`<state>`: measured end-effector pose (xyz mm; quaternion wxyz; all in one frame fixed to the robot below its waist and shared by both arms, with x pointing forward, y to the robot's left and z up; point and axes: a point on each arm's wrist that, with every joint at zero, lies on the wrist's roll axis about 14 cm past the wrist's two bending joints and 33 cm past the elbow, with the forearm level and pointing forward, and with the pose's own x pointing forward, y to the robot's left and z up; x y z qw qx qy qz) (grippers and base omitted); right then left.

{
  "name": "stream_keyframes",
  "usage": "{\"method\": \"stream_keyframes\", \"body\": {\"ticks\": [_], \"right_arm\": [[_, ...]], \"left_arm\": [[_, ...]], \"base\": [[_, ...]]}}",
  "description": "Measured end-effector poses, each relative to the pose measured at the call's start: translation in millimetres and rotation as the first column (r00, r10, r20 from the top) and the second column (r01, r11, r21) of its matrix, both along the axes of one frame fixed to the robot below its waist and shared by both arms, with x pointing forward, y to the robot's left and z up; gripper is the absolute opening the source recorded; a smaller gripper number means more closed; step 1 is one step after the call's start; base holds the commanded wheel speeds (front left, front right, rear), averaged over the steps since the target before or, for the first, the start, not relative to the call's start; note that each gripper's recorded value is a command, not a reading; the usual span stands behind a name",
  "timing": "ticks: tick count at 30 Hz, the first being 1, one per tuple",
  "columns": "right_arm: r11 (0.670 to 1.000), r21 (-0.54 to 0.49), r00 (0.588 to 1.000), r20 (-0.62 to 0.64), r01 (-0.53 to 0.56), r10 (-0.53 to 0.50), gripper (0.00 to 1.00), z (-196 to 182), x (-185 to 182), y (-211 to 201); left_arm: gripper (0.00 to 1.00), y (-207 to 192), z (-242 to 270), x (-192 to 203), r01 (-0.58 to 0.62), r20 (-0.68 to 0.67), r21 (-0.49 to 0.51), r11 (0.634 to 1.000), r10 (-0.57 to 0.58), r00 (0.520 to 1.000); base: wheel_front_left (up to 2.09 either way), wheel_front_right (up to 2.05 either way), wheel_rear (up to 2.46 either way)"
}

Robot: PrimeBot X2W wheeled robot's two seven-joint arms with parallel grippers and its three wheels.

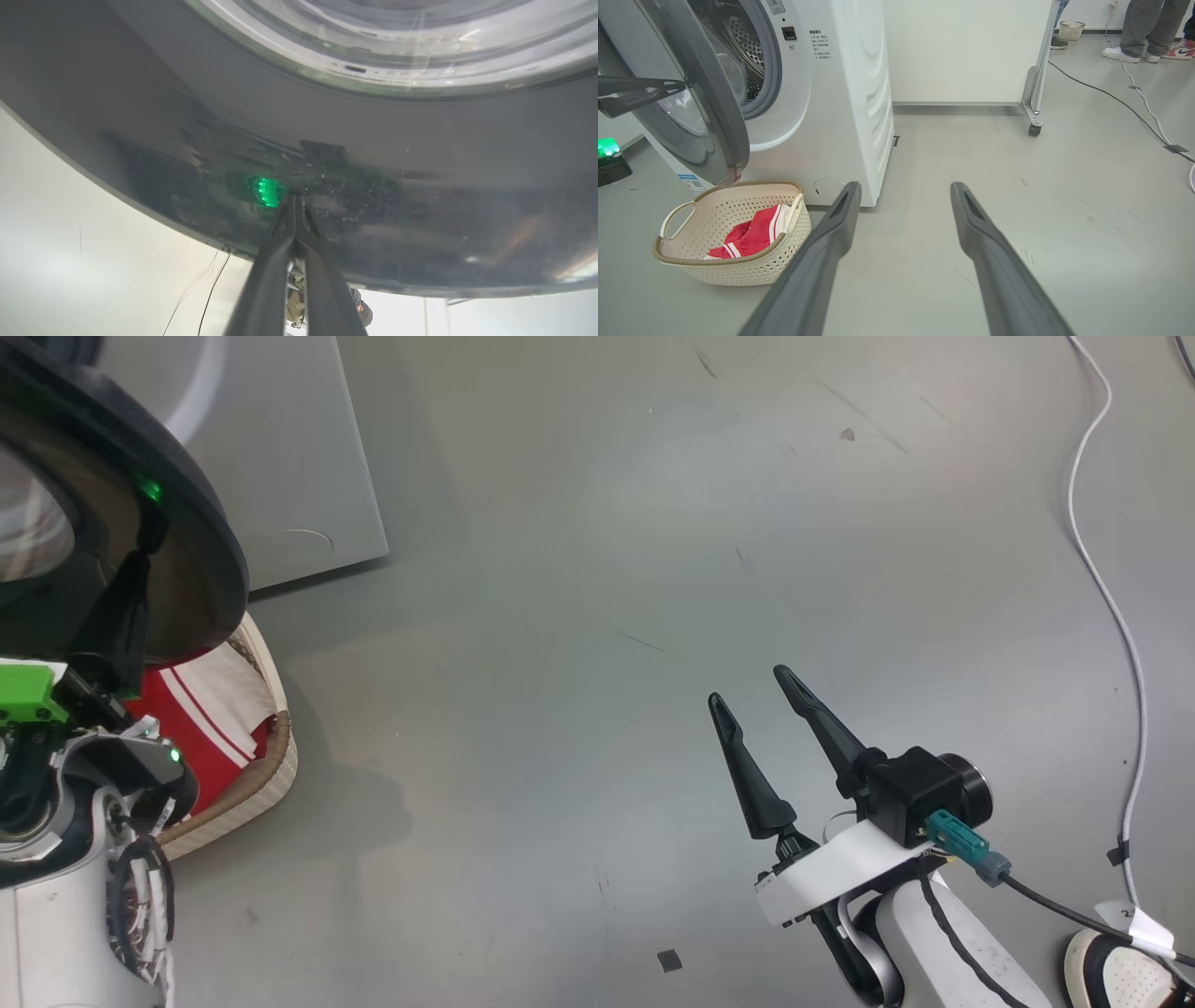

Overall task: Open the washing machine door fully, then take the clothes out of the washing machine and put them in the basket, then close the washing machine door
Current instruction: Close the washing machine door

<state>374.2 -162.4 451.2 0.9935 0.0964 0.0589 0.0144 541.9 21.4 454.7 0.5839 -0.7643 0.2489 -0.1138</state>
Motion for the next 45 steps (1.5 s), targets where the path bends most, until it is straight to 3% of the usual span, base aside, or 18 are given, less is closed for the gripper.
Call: {"method": "stream_keyframes", "body": {"ticks": [8,12,15,18,21,28,33,39,45], "right_arm": [[1.000,-0.005,1.000,0.029,0.001,-0.001,1.00,8.7,0.7,-1.5],[1.000,-0.003,0.999,0.049,0.001,-0.001,1.00,15.1,1.3,-1.6],[1.000,-0.013,0.998,0.064,-0.009,0.010,1.00,19.5,1.3,-0.9],[1.000,-0.016,0.997,0.075,-0.018,0.019,1.00,22.7,0.4,-0.1],[0.999,-0.011,0.996,0.086,-0.033,0.034,1.00,26.0,-1.6,5.0],[0.998,-0.009,0.991,0.112,-0.066,0.067,1.00,33.7,-7.2,13.4],[0.995,-0.023,0.986,0.138,-0.094,0.096,1.00,41.5,-6.9,18.3],[0.989,-0.041,0.975,0.167,-0.143,0.148,1.00,50.2,-4.7,30.0],[0.985,-0.041,0.966,0.191,-0.169,0.174,1.00,57.7,-4.4,39.0]], "left_arm": [[0.00,-10.3,-5.9,-29.5,0.083,0.029,0.102,0.991,-0.086,0.996],[0.00,-14.7,-15.8,-51.9,0.137,0.034,0.185,0.973,-0.146,0.989],[0.00,-16.5,-16.7,-69.4,0.185,0.082,0.293,0.938,-0.217,0.973],[0.00,-11.0,-17.1,-83.3,0.208,0.123,0.411,0.888,-0.280,0.952],[0.00,2.5,-21.9,-95.3,0.201,0.135,0.548,0.812,-0.323,0.937],[0.00,34.6,-4.4,-104.6,0.030,0.241,0.719,0.694,-0.289,0.927],[0.00,62.6,15.5,-107.2,-0.136,0.344,0.788,0.601,-0.246,0.906],[0.00,96.2,29.8,-118.6,-0.297,0.433,0.852,0.431,-0.263,0.862],[0.00,116.7,37.2,-133.8,-0.408,0.500,0.844,0.348,-0.234,0.834]], "base": [[0.00,0.00,0.00],[0.00,0.00,0.00],[0.00,0.00,0.00],[0.00,0.00,0.00],[0.00,0.00,0.00],[0.00,0.00,0.00],[0.00,0.00,0.00],[0.00,0.00,0.00],[0.00,0.00,0.00]]}}
